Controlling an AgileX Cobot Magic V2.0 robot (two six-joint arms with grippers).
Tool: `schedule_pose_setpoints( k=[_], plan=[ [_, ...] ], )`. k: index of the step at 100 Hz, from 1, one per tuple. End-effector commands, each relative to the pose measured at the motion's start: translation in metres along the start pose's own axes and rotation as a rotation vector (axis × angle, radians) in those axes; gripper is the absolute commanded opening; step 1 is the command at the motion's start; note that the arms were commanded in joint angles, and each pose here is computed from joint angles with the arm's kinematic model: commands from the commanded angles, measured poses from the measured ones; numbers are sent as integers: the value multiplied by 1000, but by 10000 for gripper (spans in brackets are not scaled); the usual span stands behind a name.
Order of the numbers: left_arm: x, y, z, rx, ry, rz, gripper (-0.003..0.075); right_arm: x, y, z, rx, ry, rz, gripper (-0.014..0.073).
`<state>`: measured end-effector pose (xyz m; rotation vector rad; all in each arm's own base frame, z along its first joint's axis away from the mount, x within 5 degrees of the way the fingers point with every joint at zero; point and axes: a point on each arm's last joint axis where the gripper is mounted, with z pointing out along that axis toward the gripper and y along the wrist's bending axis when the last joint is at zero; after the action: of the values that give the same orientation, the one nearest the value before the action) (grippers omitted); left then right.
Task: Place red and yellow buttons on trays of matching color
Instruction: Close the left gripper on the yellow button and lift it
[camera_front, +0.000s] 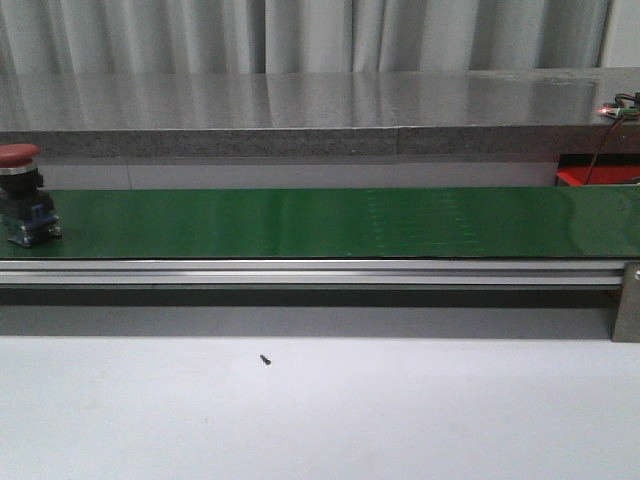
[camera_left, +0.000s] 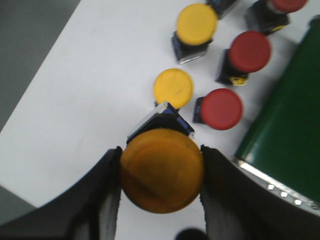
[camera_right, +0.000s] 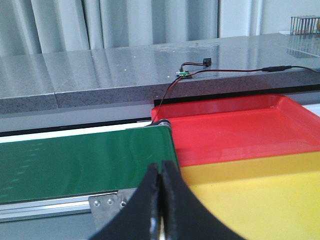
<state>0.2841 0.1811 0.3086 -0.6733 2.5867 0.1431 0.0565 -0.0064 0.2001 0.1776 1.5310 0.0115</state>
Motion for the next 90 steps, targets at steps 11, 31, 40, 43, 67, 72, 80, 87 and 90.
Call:
schedule_pose_setpoints(
  k=[11,31,40,43,67,72,80,87,90],
  plan=[
    [-15,-49,-40,89,-122,114,130,-15,3,-3,-25,-114,-11,-122],
    [-13,-87,-25,156,-86,195,130,-15,3,-3,-25,-114,-11,-122],
    [-13,-96,-12,170,-50,207,130,-15,3,-3,-25,-114,-11,-122],
    [-12,-98,-7,174,-38,210,130,-15,3,-3,-25,-114,-11,-122],
    [-11,-108,18,192,23,216,204,-15,3,-3,-25,-114,-11,-122],
    [-11,-108,18,192,25,216,280,-15,3,-3,-25,-114,-11,-122],
    [-11,-108,18,192,25,216,419,-15,3,-3,-25,-114,-11,-122],
    [-11,-108,18,192,25,216,521,-15,3,-3,-25,-114,-11,-122],
    [-11,-108,18,192,25,216,542,-15,3,-3,-25,-114,-11,-122]
  ],
)
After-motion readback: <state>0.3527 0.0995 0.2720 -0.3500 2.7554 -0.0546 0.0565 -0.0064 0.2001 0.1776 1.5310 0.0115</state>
